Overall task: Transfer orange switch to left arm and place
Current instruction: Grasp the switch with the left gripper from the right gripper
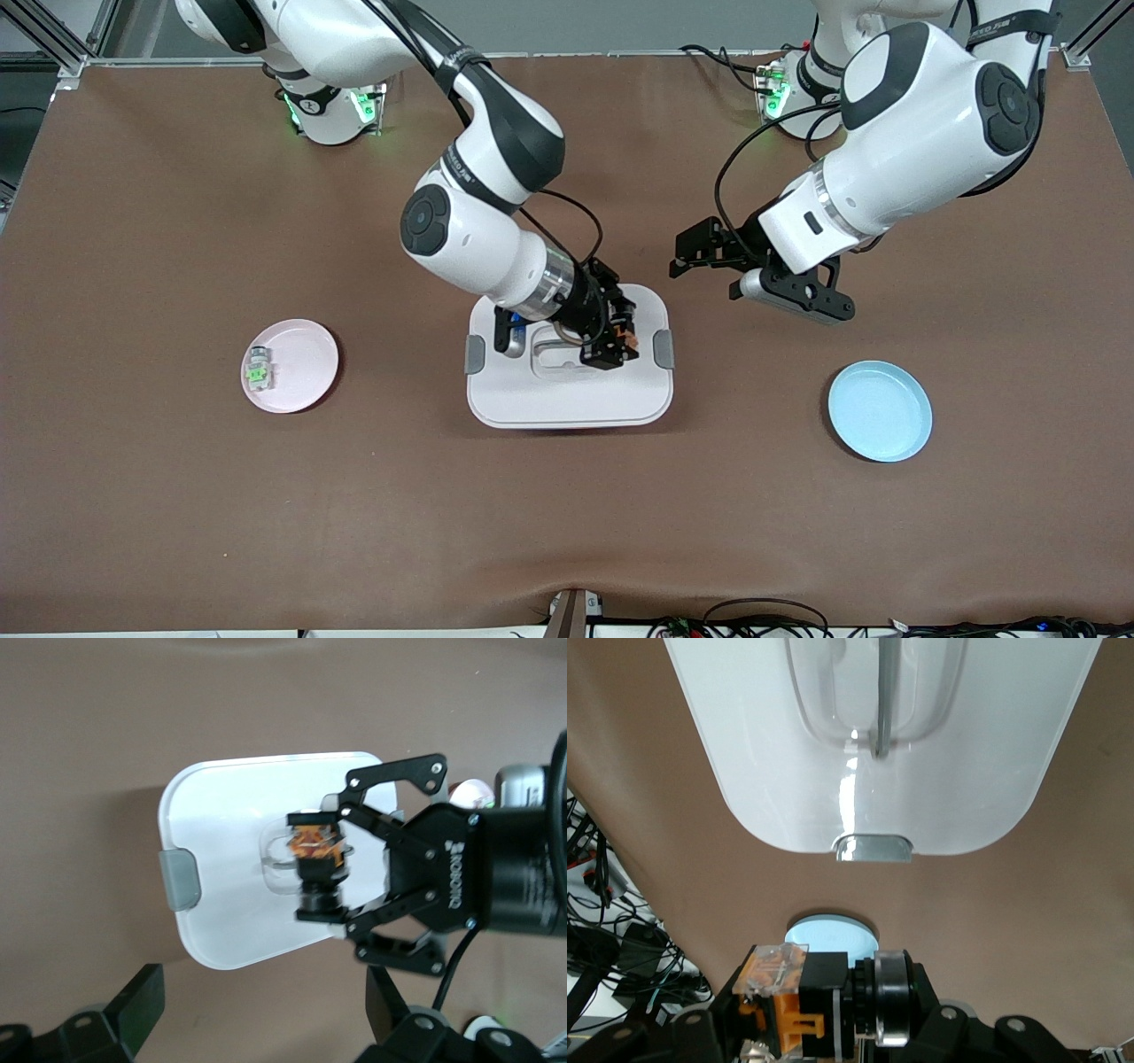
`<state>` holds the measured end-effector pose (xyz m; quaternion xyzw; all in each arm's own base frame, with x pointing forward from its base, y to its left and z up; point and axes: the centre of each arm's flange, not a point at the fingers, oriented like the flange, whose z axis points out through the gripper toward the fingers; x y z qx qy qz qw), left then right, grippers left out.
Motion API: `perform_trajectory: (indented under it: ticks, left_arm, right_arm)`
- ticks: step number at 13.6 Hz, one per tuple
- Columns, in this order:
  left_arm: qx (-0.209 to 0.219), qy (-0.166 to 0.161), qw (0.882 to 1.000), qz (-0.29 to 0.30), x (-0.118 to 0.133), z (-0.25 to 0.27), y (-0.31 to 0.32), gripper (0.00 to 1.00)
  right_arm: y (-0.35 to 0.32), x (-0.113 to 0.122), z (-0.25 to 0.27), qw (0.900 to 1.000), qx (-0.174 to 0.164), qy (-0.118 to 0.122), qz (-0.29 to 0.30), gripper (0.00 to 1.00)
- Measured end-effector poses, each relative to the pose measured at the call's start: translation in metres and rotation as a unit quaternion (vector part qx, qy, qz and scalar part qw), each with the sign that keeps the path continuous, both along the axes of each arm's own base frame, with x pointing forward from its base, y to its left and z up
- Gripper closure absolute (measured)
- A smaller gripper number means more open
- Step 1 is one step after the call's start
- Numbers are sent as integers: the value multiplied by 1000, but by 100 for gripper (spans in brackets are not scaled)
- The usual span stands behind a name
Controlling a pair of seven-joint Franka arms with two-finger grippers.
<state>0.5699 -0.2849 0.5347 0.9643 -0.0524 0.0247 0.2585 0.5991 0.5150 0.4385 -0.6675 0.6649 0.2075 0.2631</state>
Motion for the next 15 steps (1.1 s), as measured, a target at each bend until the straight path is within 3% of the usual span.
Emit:
perform_trajectory:
  ticks: [8,12,15]
  left_arm:
    - [-107,-17,993,34,5,-51,12,0]
    - [-108,-17,993,35,8,-63,26,0]
    - [-106,-11,994,33,5,-71,27,12]
  right_arm:
    - [39,-23,6,998,48,12,-37,27]
    - [44,-25,26,996,69,19,-49,27]
    - [45,-25,29,995,77,25,-52,27]
